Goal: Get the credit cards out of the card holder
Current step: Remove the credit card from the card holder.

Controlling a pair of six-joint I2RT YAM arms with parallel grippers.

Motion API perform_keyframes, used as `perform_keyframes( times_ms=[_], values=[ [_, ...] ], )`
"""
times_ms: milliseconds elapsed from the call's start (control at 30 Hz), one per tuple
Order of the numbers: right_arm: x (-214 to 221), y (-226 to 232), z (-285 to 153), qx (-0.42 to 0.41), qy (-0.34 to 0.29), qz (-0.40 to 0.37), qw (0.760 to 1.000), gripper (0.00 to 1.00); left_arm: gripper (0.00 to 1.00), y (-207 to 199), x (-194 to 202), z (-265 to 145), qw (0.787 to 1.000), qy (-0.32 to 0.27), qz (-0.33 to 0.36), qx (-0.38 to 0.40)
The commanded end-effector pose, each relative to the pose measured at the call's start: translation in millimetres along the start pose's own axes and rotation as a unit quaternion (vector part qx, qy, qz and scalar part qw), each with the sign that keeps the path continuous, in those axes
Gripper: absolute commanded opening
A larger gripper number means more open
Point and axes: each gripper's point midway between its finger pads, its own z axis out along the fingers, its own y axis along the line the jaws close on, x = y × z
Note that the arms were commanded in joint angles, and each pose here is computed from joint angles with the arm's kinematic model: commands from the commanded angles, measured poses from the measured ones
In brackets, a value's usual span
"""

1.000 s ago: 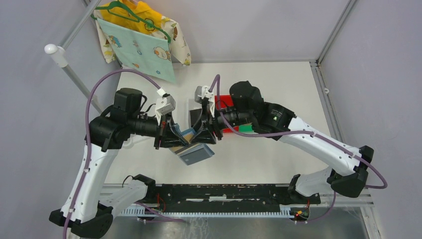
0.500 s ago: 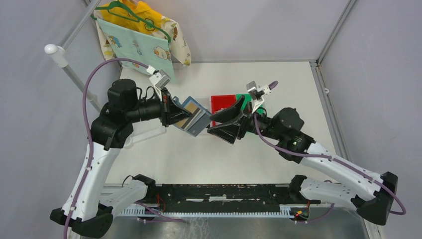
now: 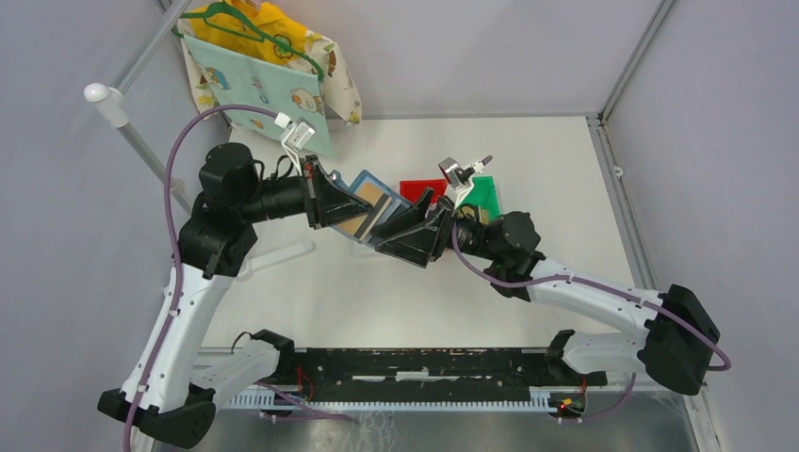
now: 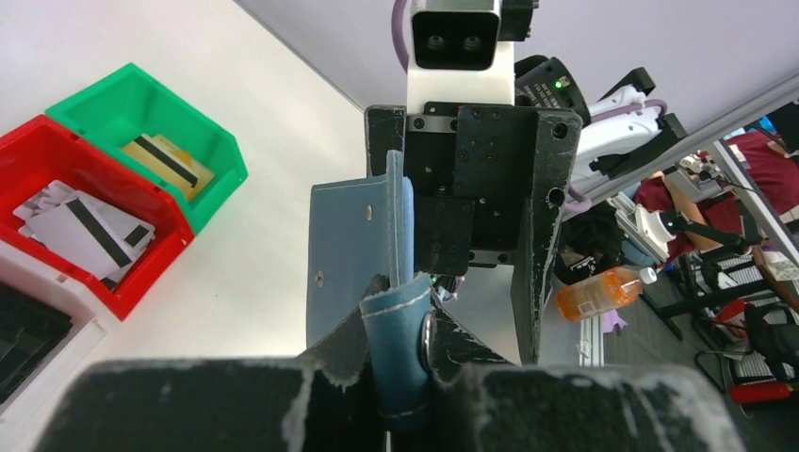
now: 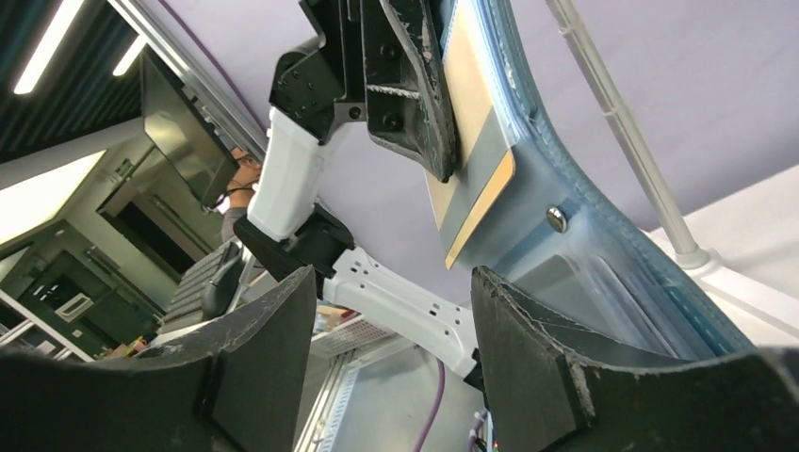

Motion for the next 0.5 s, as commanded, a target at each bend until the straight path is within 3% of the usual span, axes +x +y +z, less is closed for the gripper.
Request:
perform_keyframes(
  times_ms=[0,467],
  values=[
    [-25.9,34.2,8.3,-0.067,-0.039,-0.018,0.997,0.66,0.02,-34.3,-12.5,-7.1,0.998,-0.015,0.006,0.062],
    [-45.3,47.0,14.3,-0.117,-0.091,-0.006,0.989,0.45,0.04,-27.8,4.6,-10.7,0.999,-0.011,-0.004,0.049]
  ],
)
